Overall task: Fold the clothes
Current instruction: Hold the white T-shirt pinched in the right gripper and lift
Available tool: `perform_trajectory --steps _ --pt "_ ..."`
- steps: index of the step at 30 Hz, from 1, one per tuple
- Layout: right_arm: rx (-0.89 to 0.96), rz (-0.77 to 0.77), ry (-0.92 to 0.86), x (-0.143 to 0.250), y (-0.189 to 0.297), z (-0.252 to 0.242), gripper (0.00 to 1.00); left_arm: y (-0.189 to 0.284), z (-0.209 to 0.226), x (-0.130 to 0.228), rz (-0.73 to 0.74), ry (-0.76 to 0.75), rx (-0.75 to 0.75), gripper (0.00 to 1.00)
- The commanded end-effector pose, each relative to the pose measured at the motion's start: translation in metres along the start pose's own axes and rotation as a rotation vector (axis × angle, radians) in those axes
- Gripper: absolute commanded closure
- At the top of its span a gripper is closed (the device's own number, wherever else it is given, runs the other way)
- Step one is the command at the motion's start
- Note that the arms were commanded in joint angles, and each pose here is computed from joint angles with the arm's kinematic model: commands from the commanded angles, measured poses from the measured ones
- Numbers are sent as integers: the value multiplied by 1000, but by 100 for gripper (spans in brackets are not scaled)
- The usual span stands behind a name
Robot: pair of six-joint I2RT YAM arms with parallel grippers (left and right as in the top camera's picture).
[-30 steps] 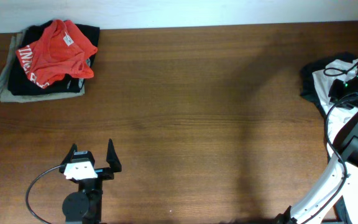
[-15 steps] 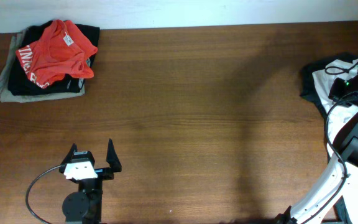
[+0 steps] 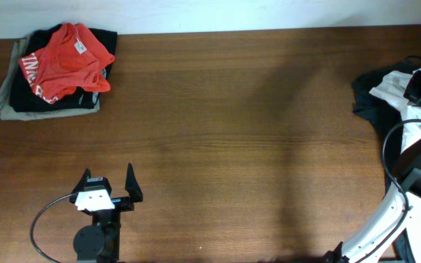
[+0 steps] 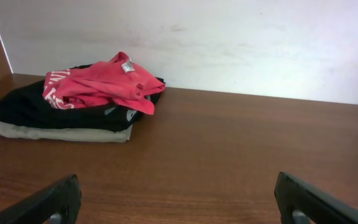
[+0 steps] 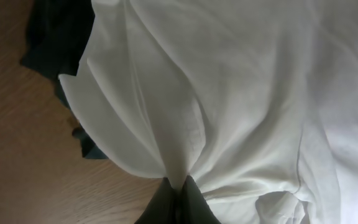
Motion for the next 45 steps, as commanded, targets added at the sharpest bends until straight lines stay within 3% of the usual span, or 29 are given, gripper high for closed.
perform_trajectory --steps 1,6,9,12,20,22,28,35,40,45 --pt "-40 -69 -6 -4 27 5 95 0 2 1 0 -16 -13 1" --pt "-40 -62 -7 -4 22 5 94 0 2 1 1 -16 -13 1" --pt "-41 -48 -8 -4 14 4 88 0 2 1 1 -16 -13 1" --pt "-41 -46 -8 -3 11 4 96 0 2 1 0 -16 -13 1" --pt "-83 -44 -6 -3 11 8 96 0 2 1 0 -16 -13 1" --pt "-36 -12 -8 2 5 4 70 0 2 1 1 -16 -13 1" --pt "-18 98 -9 26 -41 0 70 0 2 1 0 -17 -13 1" --pt "-18 117 -10 35 -63 -1 78 0 2 1 1 -17 -13 1" --pt "8 107 -9 33 -62 -3 96 0 2 1 1 -17 -13 1" --pt "9 84 -9 26 -49 -3 96 0 2 1 1 -16 -13 1"
Point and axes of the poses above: each gripper's point midway between its finger pads, its own y axis back along the fingers, its own z axis along the line the jaws close on, x = y × z, the point moved 8 cm from there along y, back along the fingers, and after that the axes turned 2 degrees about y, right-handed, at the moved point
